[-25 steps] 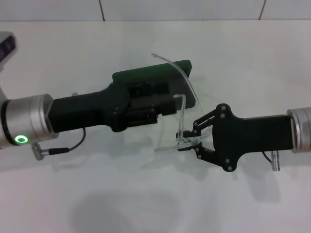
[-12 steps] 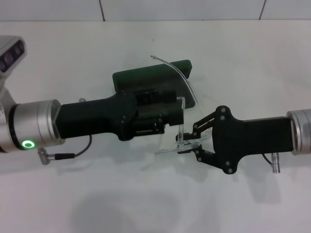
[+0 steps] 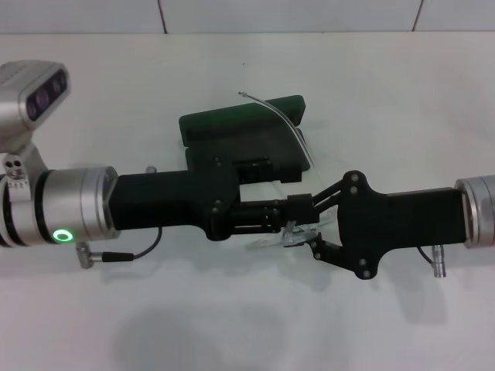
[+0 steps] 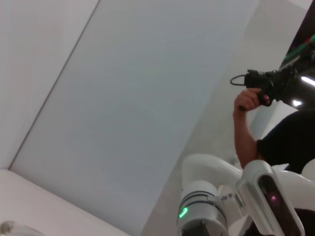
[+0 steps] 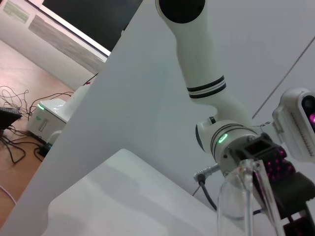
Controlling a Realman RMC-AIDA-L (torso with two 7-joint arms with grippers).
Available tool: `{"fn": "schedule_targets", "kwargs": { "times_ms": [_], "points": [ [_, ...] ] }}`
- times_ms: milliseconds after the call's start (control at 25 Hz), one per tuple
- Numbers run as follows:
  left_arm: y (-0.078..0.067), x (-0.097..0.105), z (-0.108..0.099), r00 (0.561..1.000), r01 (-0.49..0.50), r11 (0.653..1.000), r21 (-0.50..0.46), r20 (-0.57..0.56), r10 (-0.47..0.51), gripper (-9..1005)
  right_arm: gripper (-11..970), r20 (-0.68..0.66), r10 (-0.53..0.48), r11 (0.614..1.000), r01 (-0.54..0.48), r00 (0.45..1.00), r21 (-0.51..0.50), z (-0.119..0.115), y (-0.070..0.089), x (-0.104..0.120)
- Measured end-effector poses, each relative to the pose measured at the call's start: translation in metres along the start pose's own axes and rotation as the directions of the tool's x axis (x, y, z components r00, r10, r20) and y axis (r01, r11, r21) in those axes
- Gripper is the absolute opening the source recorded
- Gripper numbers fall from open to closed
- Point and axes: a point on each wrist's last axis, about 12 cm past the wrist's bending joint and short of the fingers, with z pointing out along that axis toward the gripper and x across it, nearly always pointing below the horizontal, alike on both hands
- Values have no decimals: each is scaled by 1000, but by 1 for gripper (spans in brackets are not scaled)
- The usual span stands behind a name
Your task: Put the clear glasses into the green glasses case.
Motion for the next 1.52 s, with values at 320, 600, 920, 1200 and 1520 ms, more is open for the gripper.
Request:
{"fn": "schedule_targets", "kwargs": {
  "times_ms": [320, 600, 920, 1200, 1520],
  "points": [
    [0, 2, 1, 1000, 9, 1000, -1, -8, -9, 702, 118, 0, 5, 1000, -5, 1000, -1, -1, 2, 0],
    [1, -3, -32, 999, -34, 995, -89, 32, 37, 702, 117, 77, 7, 1000, -4, 997, -31, -5, 7, -9],
    [6, 7, -63, 983, -182, 945, -272, -46, 176, 702, 117, 311, -3, 999, 14, 951, -31, -9, 9, -35],
    [8, 14, -31, 935, -348, 900, -264, -29, 353, 702, 118, 414, 211, 977, -180, 885, -114, 20, -8, -35],
    [9, 10, -22, 880, -413, 850, -328, 97, 465, 702, 117, 325, 439, 899, -411, 838, -154, 30, -17, -23]
  ]
}}
